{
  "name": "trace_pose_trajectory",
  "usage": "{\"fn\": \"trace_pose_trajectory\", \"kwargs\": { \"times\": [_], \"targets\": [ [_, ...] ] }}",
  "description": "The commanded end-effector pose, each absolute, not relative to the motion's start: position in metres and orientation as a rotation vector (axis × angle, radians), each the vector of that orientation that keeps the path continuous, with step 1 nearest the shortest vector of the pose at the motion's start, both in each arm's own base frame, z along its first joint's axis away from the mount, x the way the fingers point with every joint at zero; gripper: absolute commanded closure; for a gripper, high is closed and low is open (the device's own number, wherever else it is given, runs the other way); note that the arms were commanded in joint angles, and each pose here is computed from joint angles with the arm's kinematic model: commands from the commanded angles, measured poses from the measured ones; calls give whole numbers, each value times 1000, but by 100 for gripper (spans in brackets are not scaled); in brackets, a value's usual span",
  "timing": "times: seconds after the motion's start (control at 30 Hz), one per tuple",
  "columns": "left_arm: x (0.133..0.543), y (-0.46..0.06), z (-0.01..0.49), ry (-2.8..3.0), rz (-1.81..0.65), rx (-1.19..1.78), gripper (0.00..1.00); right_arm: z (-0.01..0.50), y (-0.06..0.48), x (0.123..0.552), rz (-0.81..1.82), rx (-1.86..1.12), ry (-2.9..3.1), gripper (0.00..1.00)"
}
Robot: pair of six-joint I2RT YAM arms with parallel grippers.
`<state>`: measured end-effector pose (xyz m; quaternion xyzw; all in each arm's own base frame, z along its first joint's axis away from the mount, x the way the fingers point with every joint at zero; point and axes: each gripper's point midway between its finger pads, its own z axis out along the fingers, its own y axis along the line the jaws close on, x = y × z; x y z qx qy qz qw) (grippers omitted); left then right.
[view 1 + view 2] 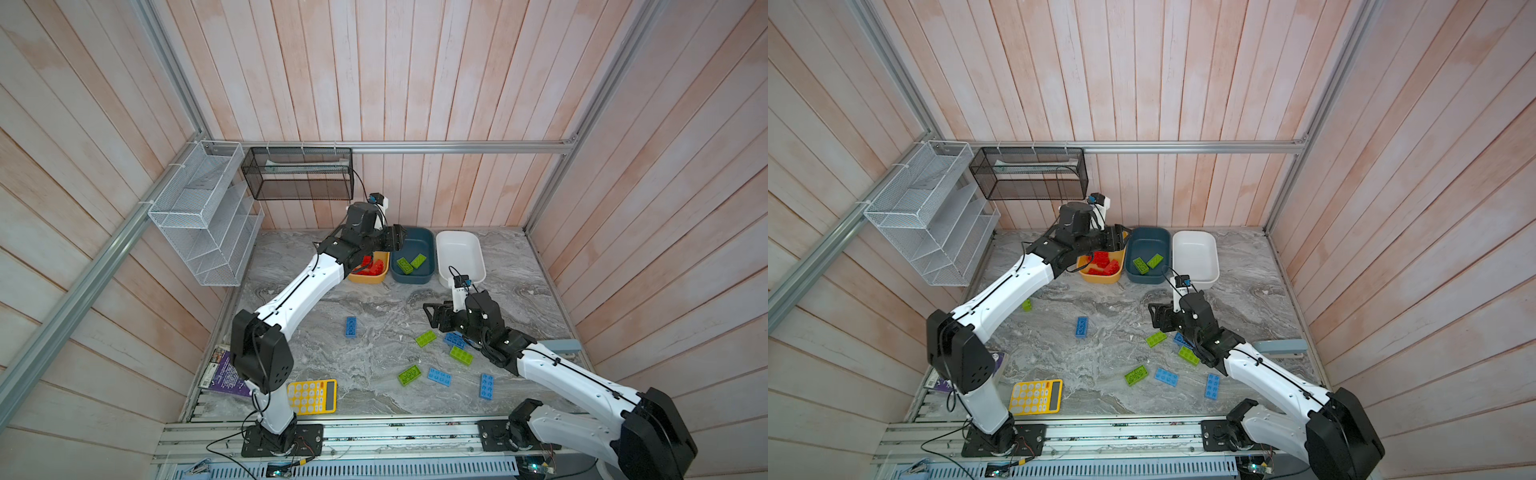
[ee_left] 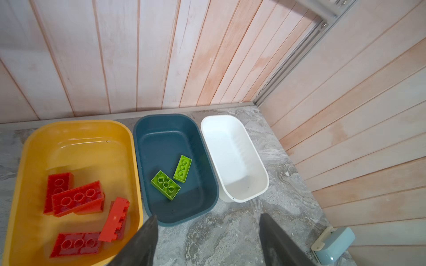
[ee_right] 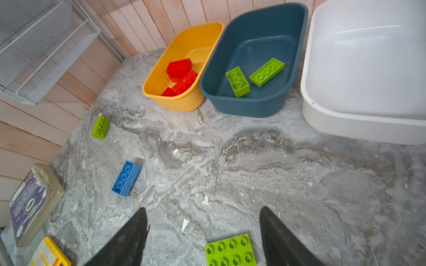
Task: Sort the legos into containers by color
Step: Pick up the lego from the bottom-right of the table.
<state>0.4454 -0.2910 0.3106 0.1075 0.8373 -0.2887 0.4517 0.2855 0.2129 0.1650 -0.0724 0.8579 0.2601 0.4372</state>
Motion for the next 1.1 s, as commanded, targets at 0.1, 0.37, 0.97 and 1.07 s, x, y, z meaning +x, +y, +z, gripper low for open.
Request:
{"fn": "trace_pose_trajectory", "kwargs": {
  "times": [0.1,0.37,0.97,1.07],
  "targets": [
    [394,-242,321,2048,-623,214,28,139,197,264,519,-162,2288,23],
    [326,-182,285,2096,-502,153,26,93,167,244,372,-17,2468,23],
    [287,-150,236,2167,-438,130,26,44,136,218,179,87,2633,17],
    [286,-151,235,2164,-448,133,26,39,131,214,161,107,2647,13]
  ]
}}
